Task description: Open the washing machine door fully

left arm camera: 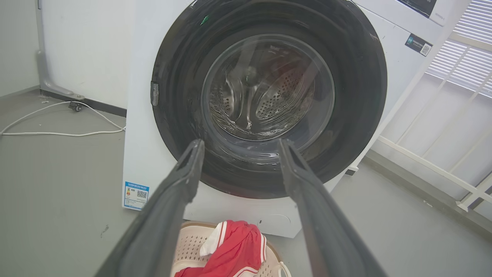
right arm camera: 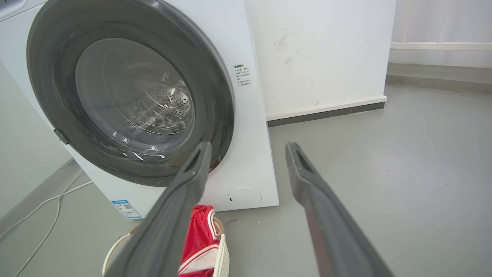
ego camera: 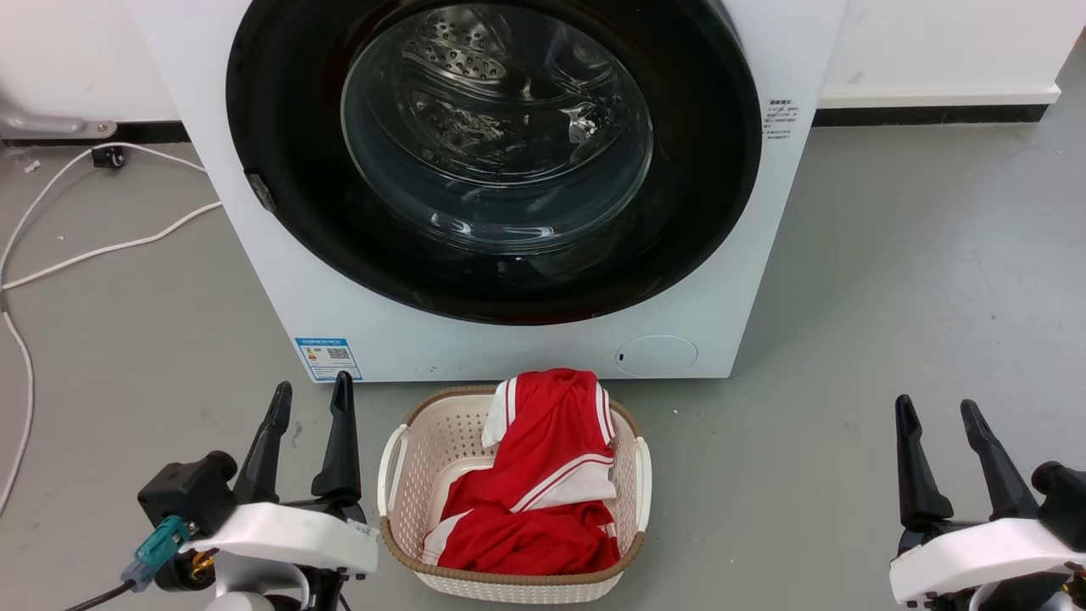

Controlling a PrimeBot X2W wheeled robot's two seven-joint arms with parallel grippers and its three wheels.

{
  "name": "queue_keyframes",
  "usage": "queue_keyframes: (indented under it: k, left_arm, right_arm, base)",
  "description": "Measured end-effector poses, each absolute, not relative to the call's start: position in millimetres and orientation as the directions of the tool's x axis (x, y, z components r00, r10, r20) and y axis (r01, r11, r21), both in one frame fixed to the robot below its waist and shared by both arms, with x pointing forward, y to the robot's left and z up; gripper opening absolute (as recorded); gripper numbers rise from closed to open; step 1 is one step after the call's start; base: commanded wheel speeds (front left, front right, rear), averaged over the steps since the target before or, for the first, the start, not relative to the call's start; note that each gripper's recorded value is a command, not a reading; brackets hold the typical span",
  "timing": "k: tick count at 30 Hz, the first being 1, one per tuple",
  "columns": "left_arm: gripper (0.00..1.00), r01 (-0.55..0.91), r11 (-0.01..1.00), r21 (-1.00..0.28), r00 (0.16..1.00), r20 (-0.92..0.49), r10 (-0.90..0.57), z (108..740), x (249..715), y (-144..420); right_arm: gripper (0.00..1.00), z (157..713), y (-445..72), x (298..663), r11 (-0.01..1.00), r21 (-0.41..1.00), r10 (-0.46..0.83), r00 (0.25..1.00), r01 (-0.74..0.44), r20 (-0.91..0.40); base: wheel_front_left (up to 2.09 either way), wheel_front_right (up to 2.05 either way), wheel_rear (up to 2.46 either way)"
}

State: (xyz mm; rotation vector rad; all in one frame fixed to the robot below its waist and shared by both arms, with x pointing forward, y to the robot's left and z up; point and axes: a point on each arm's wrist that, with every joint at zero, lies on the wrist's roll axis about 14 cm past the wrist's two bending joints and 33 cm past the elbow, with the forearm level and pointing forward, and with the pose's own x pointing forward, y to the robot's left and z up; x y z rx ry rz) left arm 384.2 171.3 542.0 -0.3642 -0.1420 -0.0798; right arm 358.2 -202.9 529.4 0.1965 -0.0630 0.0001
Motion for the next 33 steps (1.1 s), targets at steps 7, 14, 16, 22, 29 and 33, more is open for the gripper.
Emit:
queue_keyframes:
  k: [7,14,16,22,29,33]
  left_arm:
    - [1.0,0.109,0.952,-0.286,0.984,0.165,-0.063,543.9,384.0,169.3]
    - [1.0,0.108,0.971,-0.215,0.981,0.179,-0.069,546.5,383.4,168.4]
    - [1.0,0.11,0.973,-0.203,0.981,0.179,-0.074,546.3,383.3,167.5]
    - [1.0,0.115,0.981,-0.158,0.978,0.188,-0.085,547.5,382.7,165.5]
    - [1.0,0.123,0.987,-0.099,0.975,0.196,-0.102,548.5,382.9,162.3]
    - [1.0,0.124,0.99,-0.071,0.974,0.201,-0.108,549.4,382.7,161.4]
  right_arm:
    - [1.0,528.3,-203.1,357.6,0.992,0.126,-0.004,0.998,-0.004,0.062]
    - [1.0,527.8,-198.9,357.8,0.998,0.054,0.012,0.998,-0.016,0.065]
    - [1.0,527.4,-198.0,358.0,0.999,0.033,0.017,0.998,-0.019,0.063]
    - [1.0,527.1,-196.8,358.1,1.0,-0.01,0.023,0.998,-0.022,0.063]
    - [1.0,527.0,-196.0,357.1,0.998,-0.064,0.029,0.998,-0.025,0.064]
    - [1.0,525.0,-195.2,355.1,0.996,-0.09,0.033,0.998,-0.028,0.059]
  base:
    - [0.0,0.0,0.0]
    - [0.0,0.0,0.0]
    - [0.0,0.0,0.0]
    - [0.0,0.0,0.0]
    - [0.0,0.0,0.0]
    - [0.0,0.0,0.0]
